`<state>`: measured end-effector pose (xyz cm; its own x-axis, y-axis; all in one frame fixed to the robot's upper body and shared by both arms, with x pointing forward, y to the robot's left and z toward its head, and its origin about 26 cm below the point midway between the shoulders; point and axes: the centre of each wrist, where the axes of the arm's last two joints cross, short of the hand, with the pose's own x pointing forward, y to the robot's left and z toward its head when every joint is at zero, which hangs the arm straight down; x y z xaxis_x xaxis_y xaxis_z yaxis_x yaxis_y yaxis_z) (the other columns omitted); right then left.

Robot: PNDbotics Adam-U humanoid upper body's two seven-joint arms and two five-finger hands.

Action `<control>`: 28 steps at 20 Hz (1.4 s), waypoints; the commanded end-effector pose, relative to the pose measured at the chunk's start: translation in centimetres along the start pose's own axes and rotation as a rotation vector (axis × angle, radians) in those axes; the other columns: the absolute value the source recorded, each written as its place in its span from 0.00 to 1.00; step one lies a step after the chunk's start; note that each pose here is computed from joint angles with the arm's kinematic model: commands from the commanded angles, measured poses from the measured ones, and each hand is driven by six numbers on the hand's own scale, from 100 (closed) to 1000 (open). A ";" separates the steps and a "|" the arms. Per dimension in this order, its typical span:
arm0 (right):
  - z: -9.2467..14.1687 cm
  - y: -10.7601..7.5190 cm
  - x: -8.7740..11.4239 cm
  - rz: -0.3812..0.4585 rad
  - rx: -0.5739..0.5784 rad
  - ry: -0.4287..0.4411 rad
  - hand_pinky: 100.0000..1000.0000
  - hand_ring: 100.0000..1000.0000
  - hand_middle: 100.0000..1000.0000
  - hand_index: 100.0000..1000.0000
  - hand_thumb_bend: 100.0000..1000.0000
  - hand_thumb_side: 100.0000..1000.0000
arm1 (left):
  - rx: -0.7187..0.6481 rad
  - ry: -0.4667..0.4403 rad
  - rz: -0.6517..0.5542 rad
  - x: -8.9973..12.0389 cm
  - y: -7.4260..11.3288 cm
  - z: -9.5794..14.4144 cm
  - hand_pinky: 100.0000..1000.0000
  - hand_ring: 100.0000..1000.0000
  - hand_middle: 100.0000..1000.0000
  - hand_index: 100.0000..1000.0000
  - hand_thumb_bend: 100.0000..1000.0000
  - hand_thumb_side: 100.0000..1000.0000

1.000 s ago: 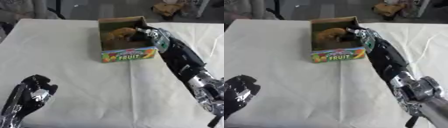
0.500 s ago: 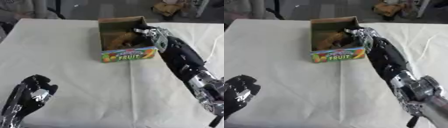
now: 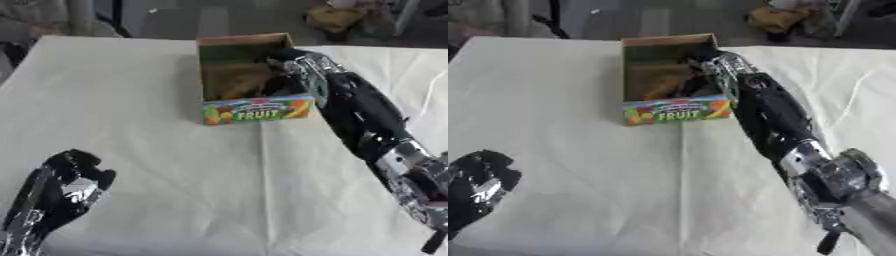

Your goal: Pick up objects on the table and place them in the box.

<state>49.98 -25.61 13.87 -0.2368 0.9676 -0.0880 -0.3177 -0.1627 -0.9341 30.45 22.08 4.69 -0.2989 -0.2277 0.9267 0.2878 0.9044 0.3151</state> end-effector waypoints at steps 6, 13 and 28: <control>0.9 -3.4 -1.1 0.232 -0.060 0.101 1.00 1.00 1.00 1.00 0.38 0.39 | 0.002 -0.013 -0.016 0.3 0.4 -0.1 0.52 0.48 0.51 0.53 0.56 0.33; 2.0 -5.7 -1.7 0.378 -0.155 0.169 1.00 1.00 1.00 1.00 0.37 0.29 | 0.009 -0.007 -0.021 0.2 0.6 0.1 0.52 0.48 0.51 0.53 0.56 0.33; 8.3 -11.8 -4.9 0.450 -0.628 0.192 1.00 1.00 0.99 1.00 0.31 0.00 | 0.065 0.018 -0.042 -0.3 1.6 0.7 0.52 0.48 0.51 0.53 0.56 0.33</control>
<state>47.97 -29.07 25.35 -0.0796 0.8539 -0.5144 0.2780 -0.4765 -0.8340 30.19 23.16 4.18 -0.2772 -0.2544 0.9265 0.2353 0.9170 0.3222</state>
